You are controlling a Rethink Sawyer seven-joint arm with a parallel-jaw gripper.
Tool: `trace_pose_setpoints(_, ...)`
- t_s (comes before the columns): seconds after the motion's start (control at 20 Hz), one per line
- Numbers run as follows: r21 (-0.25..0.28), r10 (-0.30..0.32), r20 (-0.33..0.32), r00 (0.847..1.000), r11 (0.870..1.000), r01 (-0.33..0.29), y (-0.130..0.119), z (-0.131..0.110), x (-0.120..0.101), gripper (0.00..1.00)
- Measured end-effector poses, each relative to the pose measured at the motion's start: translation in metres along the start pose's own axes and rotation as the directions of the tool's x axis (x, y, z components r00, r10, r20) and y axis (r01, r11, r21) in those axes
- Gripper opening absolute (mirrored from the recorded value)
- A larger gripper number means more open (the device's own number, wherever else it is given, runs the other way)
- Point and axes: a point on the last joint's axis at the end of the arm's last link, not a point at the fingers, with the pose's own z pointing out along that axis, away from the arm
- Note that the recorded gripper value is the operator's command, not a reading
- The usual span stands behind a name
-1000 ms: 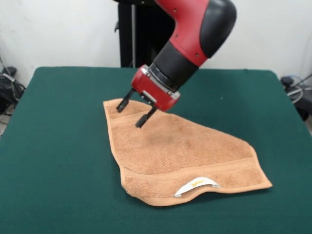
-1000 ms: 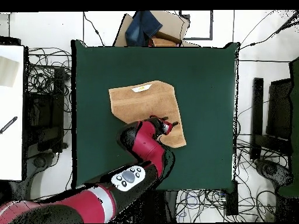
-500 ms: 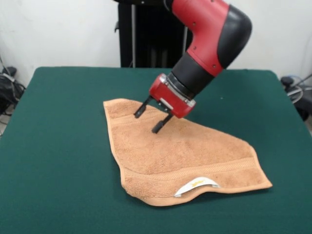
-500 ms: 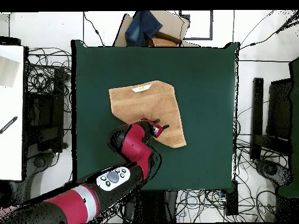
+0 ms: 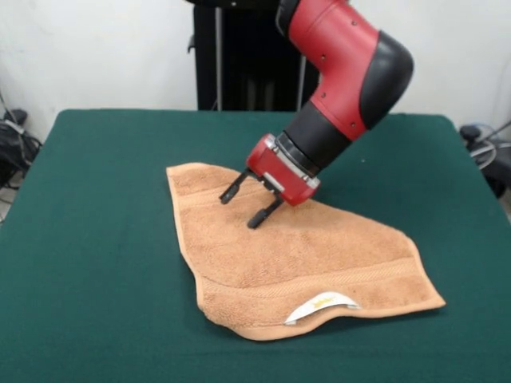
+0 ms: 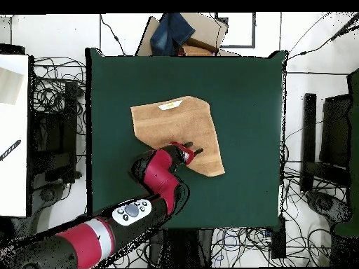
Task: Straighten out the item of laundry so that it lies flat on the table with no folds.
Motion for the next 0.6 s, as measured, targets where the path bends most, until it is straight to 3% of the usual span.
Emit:
trace_pose_setpoints(0.35, 0.015, -0.004, 0.035, 0.999, 1.000, 0.004, -0.004, 0.009, -0.001, 1.00)
trace_pose_setpoints(0.6, 0.028, -0.033, 0.075, 0.997, 0.999, 0.031, -0.022, 0.029, -0.005, 1.00)
